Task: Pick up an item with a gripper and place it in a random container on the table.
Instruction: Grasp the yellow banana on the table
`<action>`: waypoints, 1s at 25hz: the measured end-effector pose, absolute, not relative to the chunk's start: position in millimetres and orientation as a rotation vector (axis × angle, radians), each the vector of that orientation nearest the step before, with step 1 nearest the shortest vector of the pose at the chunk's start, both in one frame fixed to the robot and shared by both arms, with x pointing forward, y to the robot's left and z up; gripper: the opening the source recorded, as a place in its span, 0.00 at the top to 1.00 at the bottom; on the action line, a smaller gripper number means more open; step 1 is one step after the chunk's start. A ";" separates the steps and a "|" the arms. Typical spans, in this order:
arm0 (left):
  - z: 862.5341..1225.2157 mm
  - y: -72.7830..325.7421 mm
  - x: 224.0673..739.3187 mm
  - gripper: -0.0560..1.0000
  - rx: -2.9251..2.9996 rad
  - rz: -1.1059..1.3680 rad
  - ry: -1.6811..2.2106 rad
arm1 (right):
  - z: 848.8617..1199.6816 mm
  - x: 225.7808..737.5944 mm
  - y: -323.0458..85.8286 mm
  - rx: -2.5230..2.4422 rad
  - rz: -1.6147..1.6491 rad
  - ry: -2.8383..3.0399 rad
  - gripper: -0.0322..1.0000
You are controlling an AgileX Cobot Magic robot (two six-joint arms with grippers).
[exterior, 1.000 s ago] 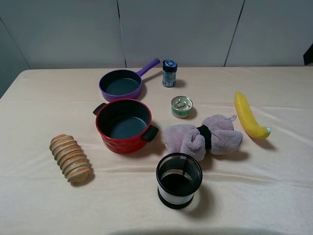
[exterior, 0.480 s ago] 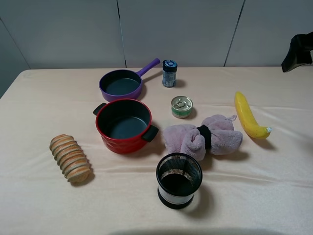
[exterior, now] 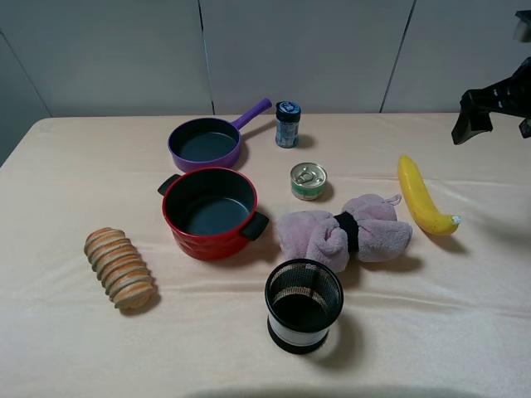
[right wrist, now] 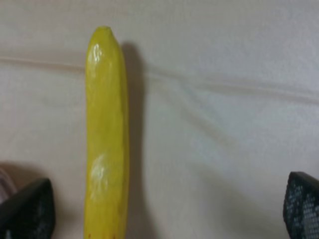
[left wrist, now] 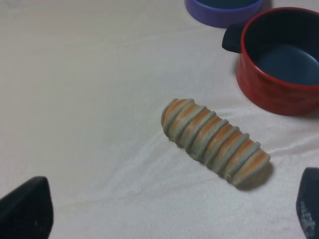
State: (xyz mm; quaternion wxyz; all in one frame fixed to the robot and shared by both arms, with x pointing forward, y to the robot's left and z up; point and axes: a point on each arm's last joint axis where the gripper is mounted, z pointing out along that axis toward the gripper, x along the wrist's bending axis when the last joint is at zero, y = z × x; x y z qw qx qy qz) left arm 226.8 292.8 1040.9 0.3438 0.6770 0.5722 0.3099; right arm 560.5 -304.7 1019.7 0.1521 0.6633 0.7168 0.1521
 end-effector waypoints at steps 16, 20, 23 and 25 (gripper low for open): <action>1040.9 292.8 226.8 0.01 1.759 0.805 1.487 | 948.5 587.6 -303.2 1.983 0.353 2.153 0.30; 1040.9 292.8 226.8 0.01 1.759 0.805 1.487 | 932.7 590.8 -302.8 2.010 0.331 2.170 0.30; 1040.9 292.8 226.8 0.01 1.759 0.805 1.487 | 922.9 592.1 -302.8 2.027 0.310 2.183 0.30; 1040.9 292.8 226.8 0.01 1.759 0.805 1.487 | 918.5 592.7 -302.7 2.036 0.304 2.187 0.30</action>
